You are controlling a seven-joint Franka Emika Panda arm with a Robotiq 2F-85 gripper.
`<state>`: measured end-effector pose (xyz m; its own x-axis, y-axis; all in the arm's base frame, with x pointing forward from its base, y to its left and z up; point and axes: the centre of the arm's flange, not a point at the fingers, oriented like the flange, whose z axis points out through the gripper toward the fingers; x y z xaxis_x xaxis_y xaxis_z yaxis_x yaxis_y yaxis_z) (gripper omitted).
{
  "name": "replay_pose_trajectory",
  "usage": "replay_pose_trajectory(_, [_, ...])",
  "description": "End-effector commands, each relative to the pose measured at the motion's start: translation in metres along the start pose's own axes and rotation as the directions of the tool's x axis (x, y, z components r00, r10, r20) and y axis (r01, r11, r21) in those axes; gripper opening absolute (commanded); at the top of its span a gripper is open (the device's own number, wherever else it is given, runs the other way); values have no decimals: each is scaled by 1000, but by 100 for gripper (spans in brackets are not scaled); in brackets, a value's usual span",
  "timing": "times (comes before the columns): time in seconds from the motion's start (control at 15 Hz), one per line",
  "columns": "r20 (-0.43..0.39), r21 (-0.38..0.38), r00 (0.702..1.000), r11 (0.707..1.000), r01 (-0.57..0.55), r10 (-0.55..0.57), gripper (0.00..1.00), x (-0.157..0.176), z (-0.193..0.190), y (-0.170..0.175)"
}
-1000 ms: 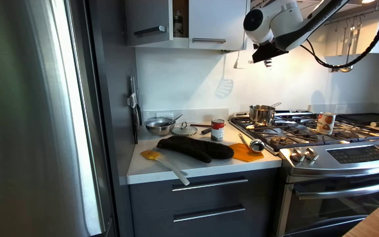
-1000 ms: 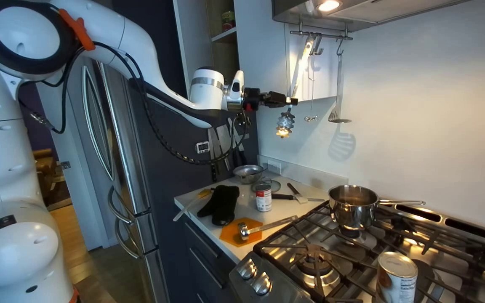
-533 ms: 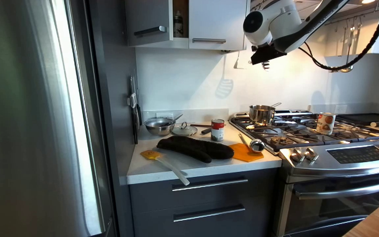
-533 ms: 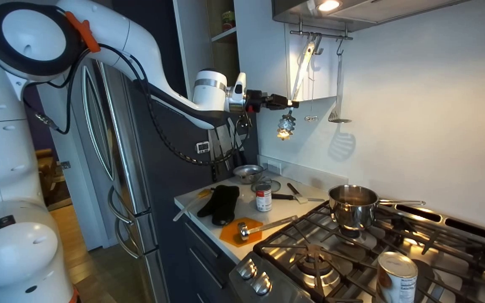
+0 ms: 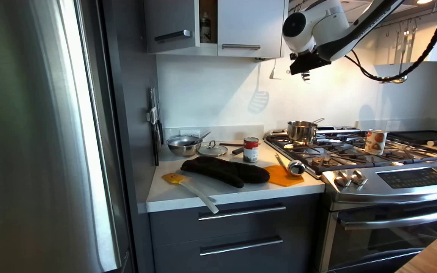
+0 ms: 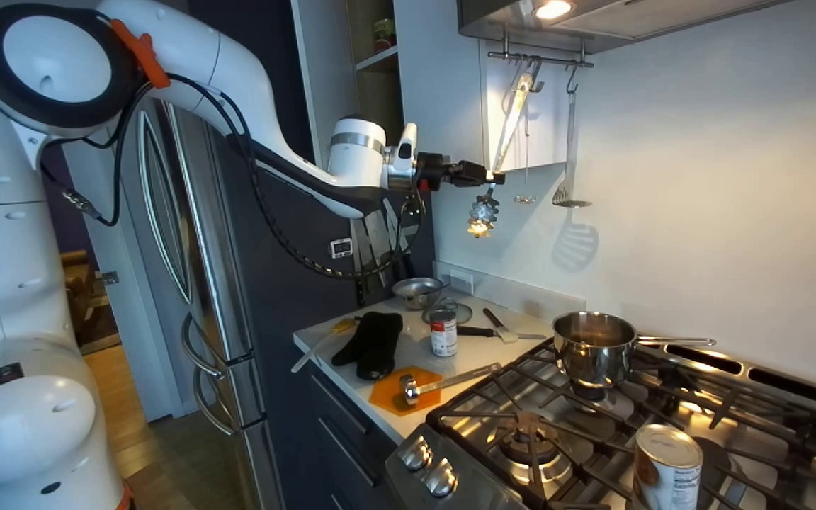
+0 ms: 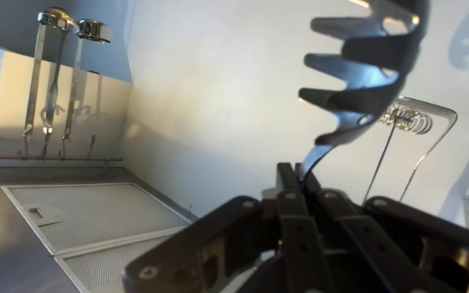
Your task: Put the metal kitchen on the wall hook
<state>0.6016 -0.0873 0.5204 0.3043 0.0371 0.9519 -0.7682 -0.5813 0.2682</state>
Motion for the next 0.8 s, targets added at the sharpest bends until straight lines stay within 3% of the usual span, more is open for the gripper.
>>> replay_pose_trajectory(0.0, [-16,55,1000,998,3,-3,1,-1,3,2])
replay_pose_trajectory(0.4, [-12,105,1000,994,16,-15,2,-6,-1,-3])
replay_pose_trajectory(0.47, [-10,103,1000,995,15,-14,29,-6,0,-2])
replay_pose_trajectory(0.53, [-10,99,1000,995,14,-13,30,-6,0,-1])
replay_pose_trajectory(0.73, [-7,93,1000,996,13,-13,52,-6,1,0])
